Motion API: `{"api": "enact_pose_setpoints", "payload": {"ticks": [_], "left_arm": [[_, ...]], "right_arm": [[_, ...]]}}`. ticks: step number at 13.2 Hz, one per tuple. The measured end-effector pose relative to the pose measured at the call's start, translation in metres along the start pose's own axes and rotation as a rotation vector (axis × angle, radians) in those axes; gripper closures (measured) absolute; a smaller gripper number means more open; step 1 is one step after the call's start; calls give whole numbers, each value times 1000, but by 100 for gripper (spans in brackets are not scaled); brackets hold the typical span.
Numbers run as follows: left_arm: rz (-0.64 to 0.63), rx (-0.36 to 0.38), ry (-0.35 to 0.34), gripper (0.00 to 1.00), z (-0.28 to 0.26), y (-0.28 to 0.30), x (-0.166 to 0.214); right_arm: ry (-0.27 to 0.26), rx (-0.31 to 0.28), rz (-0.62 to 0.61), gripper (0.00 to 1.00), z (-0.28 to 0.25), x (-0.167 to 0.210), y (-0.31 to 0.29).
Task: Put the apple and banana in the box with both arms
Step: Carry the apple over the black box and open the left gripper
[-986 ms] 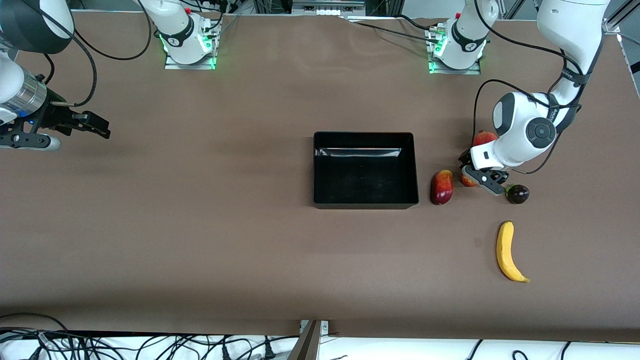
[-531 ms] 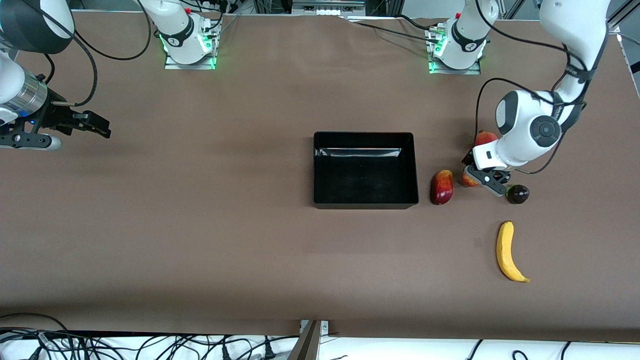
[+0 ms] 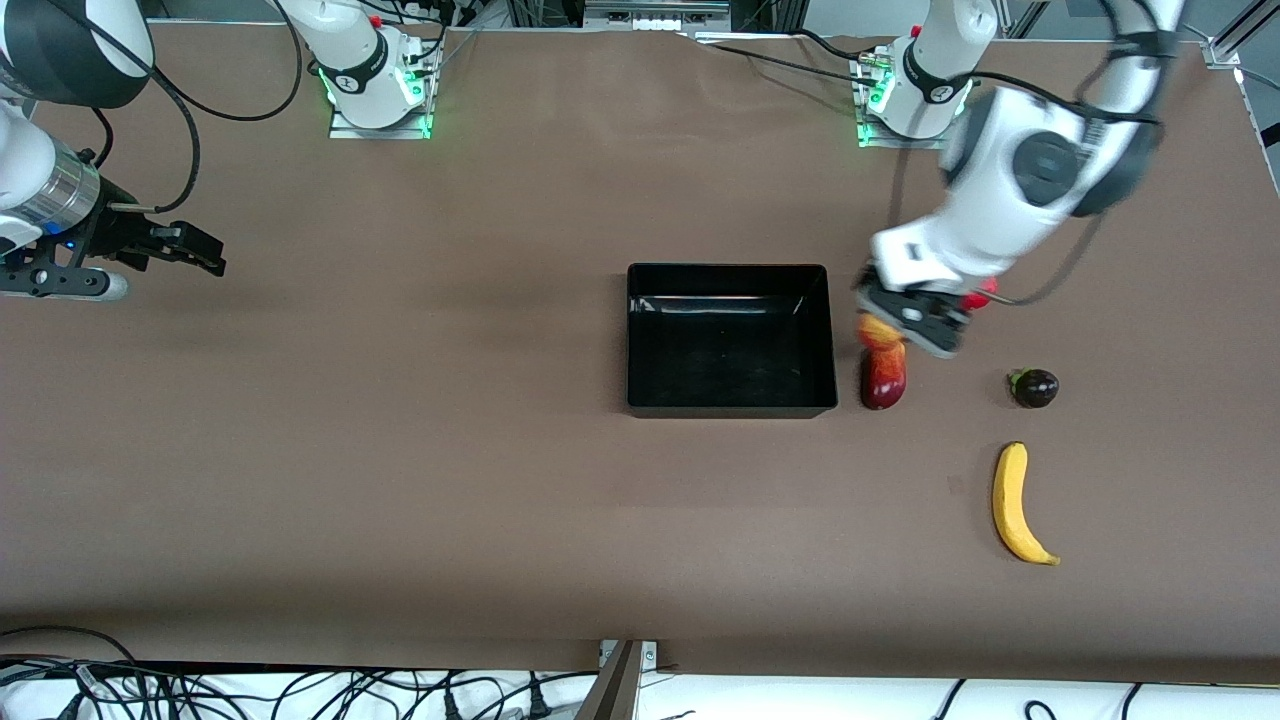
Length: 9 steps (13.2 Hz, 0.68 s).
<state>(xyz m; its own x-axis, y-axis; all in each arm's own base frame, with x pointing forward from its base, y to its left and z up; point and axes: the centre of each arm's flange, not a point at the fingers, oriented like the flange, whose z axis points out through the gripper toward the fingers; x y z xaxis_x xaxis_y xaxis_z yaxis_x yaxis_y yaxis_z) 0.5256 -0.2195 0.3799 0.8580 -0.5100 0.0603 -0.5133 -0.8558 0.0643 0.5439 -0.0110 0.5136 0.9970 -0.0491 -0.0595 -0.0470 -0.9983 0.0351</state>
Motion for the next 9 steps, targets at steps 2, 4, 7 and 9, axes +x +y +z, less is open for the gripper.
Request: {"api": "enact_pose_setpoints", "payload": {"ticks": [2,4,7,9], "left_arm": [[-108,-17,-20,31,24,68,29],[-197,-25,-65,31,68,129,53],[-285,-24,-84,31,140,188,72],[-308,-24,-73,31,168,187,78]], "right_arm": [[-4,10,1,0,0,0,-2],[-6,29,4,0,1,0,-4],[-15,32,5,0,2,-1,-4],[-19,32,5,0,3,-1,-4]]}}
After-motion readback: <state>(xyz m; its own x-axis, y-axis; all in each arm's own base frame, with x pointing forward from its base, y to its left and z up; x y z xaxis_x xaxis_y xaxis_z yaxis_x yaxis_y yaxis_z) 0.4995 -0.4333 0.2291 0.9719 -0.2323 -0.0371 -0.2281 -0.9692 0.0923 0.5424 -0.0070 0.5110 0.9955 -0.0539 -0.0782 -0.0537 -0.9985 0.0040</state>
